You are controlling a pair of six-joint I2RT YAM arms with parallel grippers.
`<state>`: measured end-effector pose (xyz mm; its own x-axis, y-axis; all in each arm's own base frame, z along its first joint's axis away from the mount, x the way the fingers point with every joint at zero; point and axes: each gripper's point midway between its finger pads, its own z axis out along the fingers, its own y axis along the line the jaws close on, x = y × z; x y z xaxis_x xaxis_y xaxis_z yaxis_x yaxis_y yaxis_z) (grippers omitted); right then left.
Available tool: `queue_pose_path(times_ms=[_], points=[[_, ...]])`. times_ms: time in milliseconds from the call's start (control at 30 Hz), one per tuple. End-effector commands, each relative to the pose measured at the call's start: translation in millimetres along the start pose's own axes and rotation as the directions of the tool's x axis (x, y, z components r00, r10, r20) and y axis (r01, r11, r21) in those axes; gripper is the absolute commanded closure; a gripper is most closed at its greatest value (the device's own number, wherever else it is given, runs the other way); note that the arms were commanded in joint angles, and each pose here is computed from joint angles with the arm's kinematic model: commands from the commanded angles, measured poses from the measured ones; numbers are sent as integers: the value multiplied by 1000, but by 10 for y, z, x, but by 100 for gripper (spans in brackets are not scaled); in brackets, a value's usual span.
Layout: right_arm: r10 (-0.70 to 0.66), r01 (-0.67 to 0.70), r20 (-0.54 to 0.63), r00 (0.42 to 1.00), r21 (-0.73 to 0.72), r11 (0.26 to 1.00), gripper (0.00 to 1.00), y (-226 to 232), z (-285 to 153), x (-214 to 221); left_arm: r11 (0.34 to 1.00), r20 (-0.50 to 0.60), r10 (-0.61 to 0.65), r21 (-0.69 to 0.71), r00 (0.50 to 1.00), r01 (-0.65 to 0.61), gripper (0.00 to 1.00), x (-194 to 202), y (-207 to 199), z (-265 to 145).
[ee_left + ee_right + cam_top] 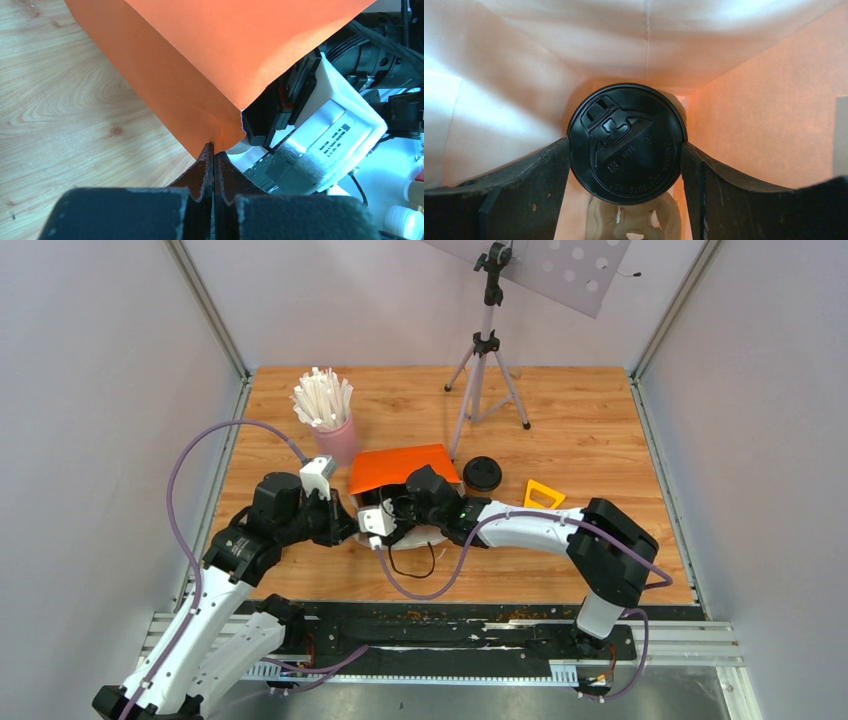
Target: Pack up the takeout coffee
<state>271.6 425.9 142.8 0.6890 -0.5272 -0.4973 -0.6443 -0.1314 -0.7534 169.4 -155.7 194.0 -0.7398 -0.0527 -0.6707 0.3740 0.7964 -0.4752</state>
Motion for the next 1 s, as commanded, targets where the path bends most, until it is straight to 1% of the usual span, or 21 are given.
queue_pose_path(times_ms=[0,133,267,633,733,967], points=[[15,-15,-9,1000,47,999,48,-122,64,-22,999,27,6,35,1000,-7,100,-94,-99,-54],[31,-28,-33,999,74,997,47,-176,104,25,999,26,4,39,1000,-5,100,-89,-107,-56],[40,-37,-31,999,101,994,47,-242,138,16,999,31,2,45,1000,-4,100,-94,-119,-61],[75,-70,-37,997,126,990,45,-237,155,50,999,22,0,44,1000,-1,100,-56,-99,-39],[76,-71,-37,996,128,989,41,-242,131,40,999,25,-4,40,1000,3,100,-68,-97,-39],[97,-96,-13,995,91,991,27,-250,25,-84,1000,33,-1,28,999,0,100,-114,-102,-77]])
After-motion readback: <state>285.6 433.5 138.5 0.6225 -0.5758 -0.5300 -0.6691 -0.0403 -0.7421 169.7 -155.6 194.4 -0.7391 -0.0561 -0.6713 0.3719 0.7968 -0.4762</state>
